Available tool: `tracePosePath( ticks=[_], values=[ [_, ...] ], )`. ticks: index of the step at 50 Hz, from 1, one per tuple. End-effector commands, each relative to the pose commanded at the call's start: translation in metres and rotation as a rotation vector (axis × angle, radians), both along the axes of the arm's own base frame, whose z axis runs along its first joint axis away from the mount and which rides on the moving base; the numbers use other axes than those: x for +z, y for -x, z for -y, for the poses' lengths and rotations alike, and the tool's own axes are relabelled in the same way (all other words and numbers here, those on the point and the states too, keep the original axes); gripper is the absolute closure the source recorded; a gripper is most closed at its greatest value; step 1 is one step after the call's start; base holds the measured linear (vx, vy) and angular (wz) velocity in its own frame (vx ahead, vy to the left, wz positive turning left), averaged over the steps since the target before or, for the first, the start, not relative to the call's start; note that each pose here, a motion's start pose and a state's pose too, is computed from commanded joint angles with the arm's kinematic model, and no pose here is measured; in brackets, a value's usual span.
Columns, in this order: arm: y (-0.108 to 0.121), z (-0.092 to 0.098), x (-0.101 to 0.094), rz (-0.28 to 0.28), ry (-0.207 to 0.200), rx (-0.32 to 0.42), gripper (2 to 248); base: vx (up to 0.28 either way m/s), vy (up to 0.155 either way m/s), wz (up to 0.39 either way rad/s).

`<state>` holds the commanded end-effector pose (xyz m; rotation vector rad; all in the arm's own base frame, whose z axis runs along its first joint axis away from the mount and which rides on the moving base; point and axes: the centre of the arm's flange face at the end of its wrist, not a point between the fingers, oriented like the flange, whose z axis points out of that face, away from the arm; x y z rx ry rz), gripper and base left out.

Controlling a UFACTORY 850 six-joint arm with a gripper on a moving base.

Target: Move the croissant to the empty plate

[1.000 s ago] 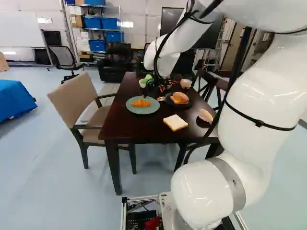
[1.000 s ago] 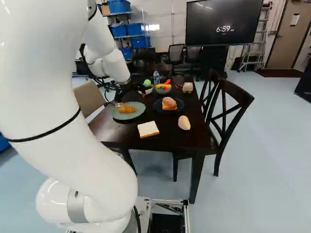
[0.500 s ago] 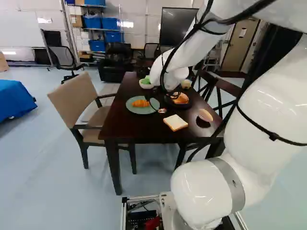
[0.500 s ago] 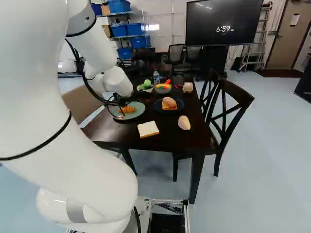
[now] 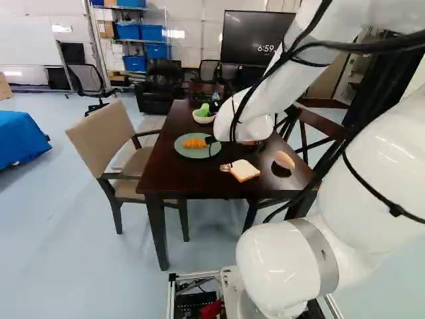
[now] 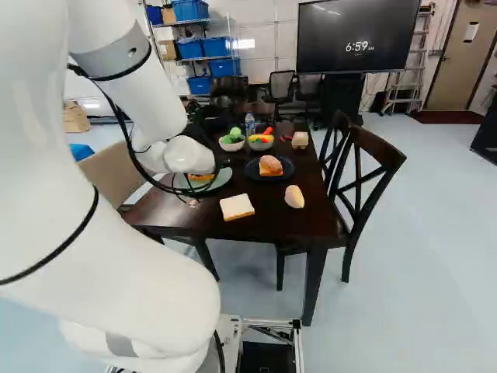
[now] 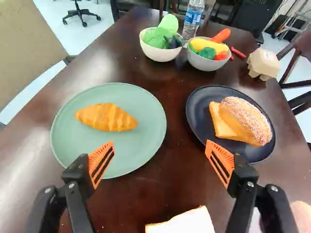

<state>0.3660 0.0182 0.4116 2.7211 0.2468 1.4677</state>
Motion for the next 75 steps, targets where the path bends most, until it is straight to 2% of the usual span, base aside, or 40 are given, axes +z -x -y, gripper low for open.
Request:
tracePosePath(
  ticks=[22,43,75],
  values=[
    [0.041,0.009,-0.021,0.11,-0.055,-0.051,3,0.0,0.0,0.0],
    [0.07,0.015,-0.035,0.186,-0.093,-0.083,3,0.0,0.0,0.0],
    [0.094,0.018,-0.045,0.245,-0.123,-0.105,3,0.0,0.0,0.0]
  ],
)
